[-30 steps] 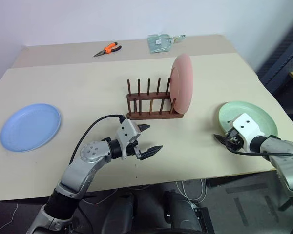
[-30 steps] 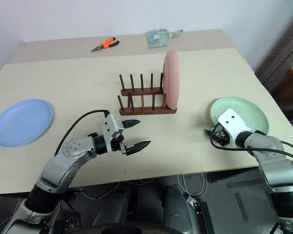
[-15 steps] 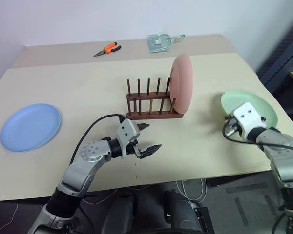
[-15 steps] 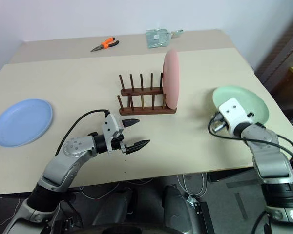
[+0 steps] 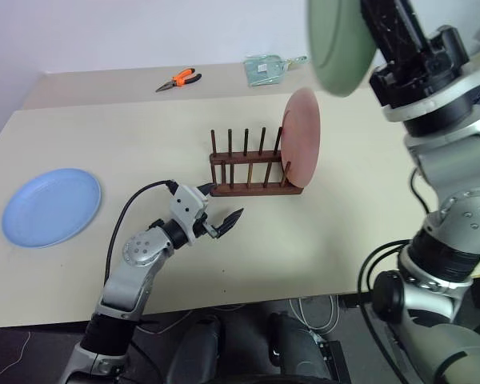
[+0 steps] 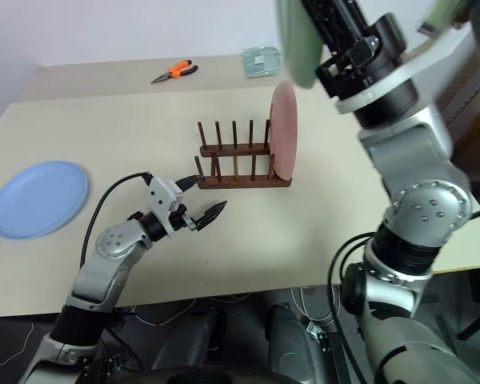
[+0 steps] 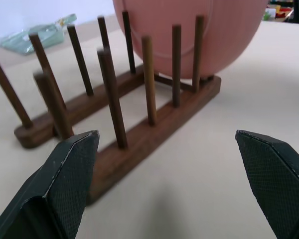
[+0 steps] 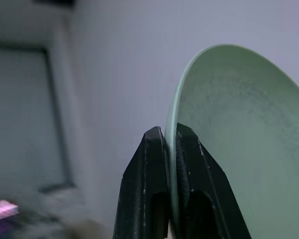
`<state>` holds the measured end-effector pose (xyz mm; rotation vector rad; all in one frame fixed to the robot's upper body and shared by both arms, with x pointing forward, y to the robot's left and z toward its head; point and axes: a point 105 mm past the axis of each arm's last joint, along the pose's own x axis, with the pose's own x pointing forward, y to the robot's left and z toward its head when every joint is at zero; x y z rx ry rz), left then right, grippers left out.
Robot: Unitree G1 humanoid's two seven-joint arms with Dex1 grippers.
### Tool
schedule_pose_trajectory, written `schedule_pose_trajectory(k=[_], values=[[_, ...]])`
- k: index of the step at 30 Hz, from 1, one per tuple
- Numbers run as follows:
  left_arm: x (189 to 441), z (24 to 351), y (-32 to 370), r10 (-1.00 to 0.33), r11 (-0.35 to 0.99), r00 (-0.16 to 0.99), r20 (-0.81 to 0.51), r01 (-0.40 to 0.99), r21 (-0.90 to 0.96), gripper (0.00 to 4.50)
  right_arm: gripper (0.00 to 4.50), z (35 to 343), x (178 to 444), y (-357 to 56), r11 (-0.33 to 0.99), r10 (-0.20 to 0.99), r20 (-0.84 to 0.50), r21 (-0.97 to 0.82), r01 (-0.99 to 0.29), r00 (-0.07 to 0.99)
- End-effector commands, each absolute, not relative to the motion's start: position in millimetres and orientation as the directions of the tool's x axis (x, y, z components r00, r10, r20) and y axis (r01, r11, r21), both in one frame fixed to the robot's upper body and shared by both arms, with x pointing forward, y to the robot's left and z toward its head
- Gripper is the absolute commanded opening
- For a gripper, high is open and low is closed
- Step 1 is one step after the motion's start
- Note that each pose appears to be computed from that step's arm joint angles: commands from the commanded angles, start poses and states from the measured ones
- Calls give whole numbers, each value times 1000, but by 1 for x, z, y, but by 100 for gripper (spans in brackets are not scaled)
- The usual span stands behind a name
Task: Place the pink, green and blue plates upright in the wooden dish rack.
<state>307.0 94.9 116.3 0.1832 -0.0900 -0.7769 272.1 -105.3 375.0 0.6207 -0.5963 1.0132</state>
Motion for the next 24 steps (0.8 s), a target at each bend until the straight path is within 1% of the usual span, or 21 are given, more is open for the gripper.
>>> schedule_pose_trajectory(k=[1, 3, 6, 10, 14, 19, 22, 24], values=[[304, 131, 98, -700, 706, 711, 70, 675, 213, 450, 6, 364, 284, -85, 302, 552, 681, 375, -876, 481], [303, 130, 100, -693, 712, 718, 66, 668, 215, 450, 6, 339, 301, -71, 329, 570, 601, 457, -826, 560], [303, 129, 101, -690, 715, 721, 64, 665, 215, 450, 6, 317, 314, -61, 332, 583, 534, 531, -779, 612], [302, 130, 101, -690, 715, 721, 64, 666, 213, 450, 6, 305, 324, -55, 351, 578, 490, 573, -741, 652], [300, 130, 100, -693, 713, 718, 63, 669, 212, 450, 6, 298, 330, -53, 379, 571, 457, 590, -713, 682], [300, 130, 100, -696, 709, 716, 58, 672, 213, 450, 6, 290, 341, -51, 380, 571, 406, 640, -668, 714], [301, 129, 99, -698, 707, 715, 54, 674, 214, 450, 105, 287, 348, -51, 408, 571, 381, 637, -654, 727], [301, 129, 99, -699, 705, 713, 50, 677, 210, 450, 200, 288, 350, -51, 419, 567, 381, 630, -654, 730]])
